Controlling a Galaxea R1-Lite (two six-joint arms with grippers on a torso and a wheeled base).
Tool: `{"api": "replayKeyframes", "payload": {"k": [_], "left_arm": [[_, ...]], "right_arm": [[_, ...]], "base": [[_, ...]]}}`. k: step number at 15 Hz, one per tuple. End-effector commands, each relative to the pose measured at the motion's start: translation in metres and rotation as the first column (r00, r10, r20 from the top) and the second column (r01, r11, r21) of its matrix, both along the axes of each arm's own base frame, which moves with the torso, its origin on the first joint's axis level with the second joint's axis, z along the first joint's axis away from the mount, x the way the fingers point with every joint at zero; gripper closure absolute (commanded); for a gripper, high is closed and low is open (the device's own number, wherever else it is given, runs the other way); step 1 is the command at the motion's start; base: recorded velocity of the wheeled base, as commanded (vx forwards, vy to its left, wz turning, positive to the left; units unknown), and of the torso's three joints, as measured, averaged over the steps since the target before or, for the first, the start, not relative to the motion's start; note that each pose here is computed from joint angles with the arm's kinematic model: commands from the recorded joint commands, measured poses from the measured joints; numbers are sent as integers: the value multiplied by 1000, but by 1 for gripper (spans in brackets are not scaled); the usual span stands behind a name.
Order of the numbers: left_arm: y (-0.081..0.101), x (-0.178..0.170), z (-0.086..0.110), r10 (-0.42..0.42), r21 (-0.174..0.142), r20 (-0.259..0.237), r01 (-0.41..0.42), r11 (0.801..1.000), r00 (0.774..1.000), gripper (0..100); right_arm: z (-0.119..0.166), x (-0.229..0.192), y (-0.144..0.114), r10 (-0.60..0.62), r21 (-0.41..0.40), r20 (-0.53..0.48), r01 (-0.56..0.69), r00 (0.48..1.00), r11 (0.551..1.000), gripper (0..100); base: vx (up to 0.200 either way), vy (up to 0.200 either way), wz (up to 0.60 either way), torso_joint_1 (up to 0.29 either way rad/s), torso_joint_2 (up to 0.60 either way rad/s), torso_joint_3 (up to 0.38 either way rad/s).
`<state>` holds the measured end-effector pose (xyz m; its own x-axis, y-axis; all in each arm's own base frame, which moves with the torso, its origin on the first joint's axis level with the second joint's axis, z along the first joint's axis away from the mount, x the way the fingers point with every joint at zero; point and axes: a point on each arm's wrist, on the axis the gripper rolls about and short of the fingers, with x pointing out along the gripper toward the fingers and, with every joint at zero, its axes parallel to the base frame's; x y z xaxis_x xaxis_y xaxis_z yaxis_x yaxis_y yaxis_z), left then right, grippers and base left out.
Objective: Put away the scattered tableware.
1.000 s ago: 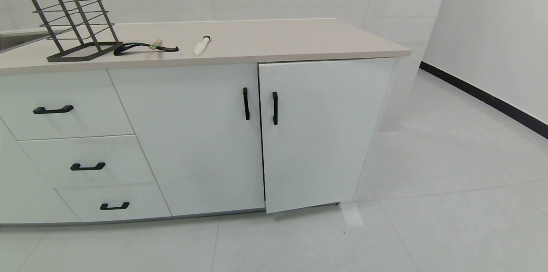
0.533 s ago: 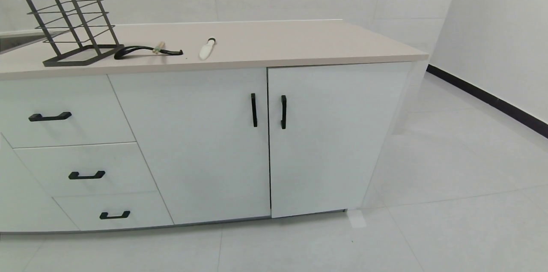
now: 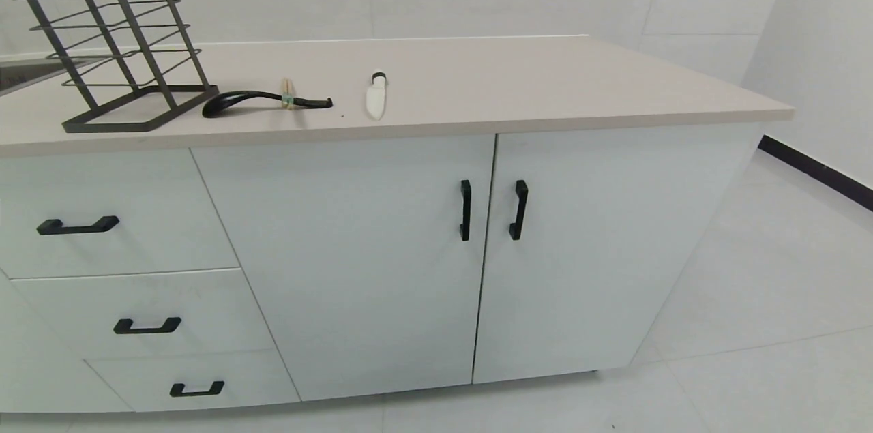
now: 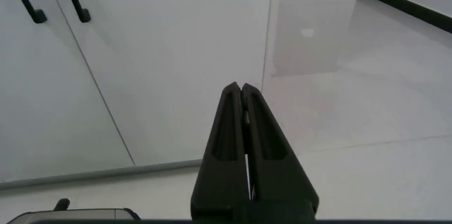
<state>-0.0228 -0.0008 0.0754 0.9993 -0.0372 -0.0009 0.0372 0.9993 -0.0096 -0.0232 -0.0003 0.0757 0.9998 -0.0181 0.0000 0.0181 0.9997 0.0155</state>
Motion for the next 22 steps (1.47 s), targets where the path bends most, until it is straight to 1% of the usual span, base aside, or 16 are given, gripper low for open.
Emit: {"api": "replayKeyframes", "payload": {"k": [1, 6, 8, 14, 22], "left_arm": [[0, 0, 0, 0, -1, 1, 0, 1000, 1000, 0], [0, 0, 0, 0, -3, 1, 0, 1000, 1000, 0], [0, 0, 0, -1, -1, 1, 1, 1000, 1000, 0], [0, 0, 0, -1, 0, 1, 1, 1000, 1000, 0], [0, 0, 0, -1, 5, 1, 1, 1000, 1000, 0]], "right_arm": [[0, 0, 0, -2, 0, -3, 2, 1000, 1000, 100], [0, 0, 0, 0, 0, -3, 0, 1000, 1000, 100], [0, 0, 0, 0, 0, -3, 0, 1000, 1000, 100], [0, 0, 0, 0, 0, -3, 0, 1000, 1000, 100], [0, 0, 0, 0, 0, -3, 0, 1000, 1000, 100]], "base": [[0, 0, 600, 7, -2, -7], [0, 0, 600, 2, 3, 5], [0, 0, 0, 0, 0, 0], [0, 200, 0, 2, 2, 2], [200, 200, 0, 1, 1, 1]]}}
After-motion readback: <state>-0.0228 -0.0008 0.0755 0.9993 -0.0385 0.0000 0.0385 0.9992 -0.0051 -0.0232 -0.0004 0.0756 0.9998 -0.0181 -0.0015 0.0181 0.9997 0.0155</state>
